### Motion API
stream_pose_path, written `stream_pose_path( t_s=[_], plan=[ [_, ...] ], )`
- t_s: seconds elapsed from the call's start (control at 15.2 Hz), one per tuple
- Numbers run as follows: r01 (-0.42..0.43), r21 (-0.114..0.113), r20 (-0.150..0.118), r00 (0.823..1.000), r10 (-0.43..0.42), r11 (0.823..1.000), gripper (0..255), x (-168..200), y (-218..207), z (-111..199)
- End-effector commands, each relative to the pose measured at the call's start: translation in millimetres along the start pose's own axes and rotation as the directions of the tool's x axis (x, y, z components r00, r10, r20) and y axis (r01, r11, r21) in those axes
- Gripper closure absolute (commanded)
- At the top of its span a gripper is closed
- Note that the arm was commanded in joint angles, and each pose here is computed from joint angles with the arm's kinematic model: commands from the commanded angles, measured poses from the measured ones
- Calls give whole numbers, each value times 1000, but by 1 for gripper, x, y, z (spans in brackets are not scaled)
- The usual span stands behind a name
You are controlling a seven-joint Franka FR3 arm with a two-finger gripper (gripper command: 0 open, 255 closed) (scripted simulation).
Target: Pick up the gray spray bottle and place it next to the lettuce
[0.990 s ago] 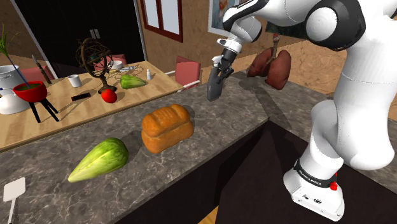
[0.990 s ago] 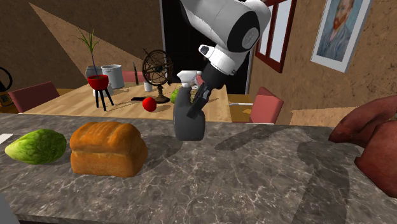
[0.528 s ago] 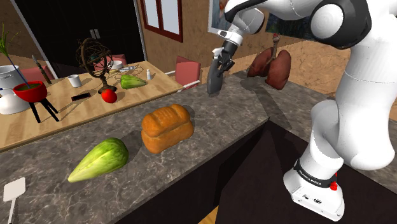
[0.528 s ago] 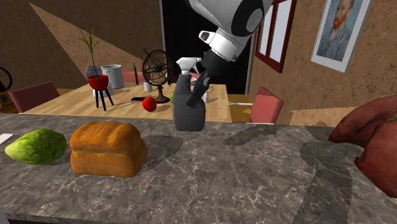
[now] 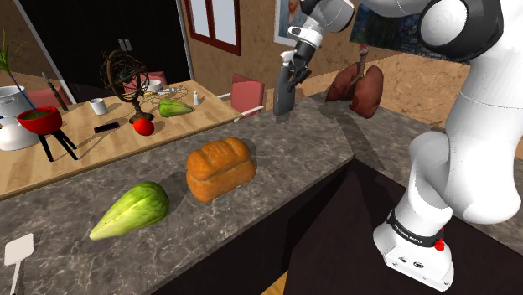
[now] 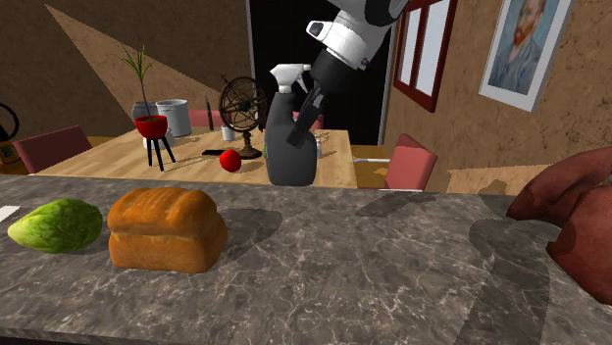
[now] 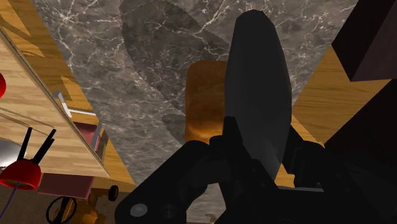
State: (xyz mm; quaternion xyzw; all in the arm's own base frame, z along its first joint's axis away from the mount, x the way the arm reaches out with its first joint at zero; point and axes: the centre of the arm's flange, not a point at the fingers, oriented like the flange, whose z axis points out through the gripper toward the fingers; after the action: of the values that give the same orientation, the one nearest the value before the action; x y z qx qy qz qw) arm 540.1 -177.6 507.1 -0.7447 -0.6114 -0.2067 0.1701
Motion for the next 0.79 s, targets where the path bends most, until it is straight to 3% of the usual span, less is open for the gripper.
stream_pose_path(
  t_s=[0.0, 0.73],
  plan=[
    [0, 0, 0, 1000, 0, 1000, 255, 5, 0, -9],
    [0, 0, 0, 1000, 0, 1000, 255, 35, 0, -59]
  ],
)
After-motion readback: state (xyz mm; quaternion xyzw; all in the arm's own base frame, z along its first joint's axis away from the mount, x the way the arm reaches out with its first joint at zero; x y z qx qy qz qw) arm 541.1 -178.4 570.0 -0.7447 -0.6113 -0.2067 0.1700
